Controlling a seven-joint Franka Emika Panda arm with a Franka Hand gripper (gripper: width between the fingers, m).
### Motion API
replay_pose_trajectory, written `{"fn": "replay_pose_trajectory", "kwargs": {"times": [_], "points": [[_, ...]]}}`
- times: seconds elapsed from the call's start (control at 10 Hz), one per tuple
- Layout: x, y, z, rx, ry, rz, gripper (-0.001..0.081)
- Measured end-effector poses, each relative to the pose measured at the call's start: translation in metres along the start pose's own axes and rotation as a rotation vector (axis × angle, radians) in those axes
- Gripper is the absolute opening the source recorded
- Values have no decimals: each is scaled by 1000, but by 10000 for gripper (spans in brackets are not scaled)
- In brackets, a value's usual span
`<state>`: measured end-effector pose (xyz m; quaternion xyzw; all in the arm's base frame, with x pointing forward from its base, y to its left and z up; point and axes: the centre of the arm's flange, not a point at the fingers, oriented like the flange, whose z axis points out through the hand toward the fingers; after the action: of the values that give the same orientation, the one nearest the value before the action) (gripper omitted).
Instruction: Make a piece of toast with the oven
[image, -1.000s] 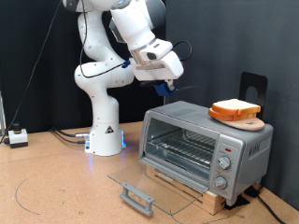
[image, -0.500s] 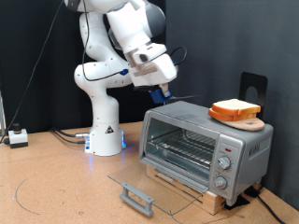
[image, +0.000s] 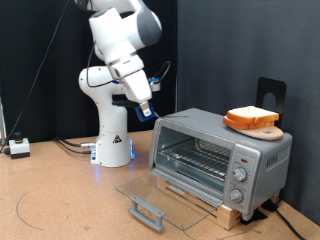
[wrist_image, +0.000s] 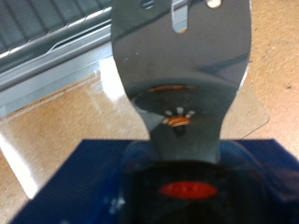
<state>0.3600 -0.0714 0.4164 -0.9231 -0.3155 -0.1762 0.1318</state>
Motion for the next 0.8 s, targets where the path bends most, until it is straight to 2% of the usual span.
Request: {"fn": "replay_pose_trajectory", "kwargs": {"times": [0.1,0.3,0.6,0.8], "points": [[-3,10,-1,29,-9,-3,398],[-4,8,2,24,-12,-4,398],[-3,6,5,-3,-53,-19,398],[-2,5,8,18,-94,6,398]]}}
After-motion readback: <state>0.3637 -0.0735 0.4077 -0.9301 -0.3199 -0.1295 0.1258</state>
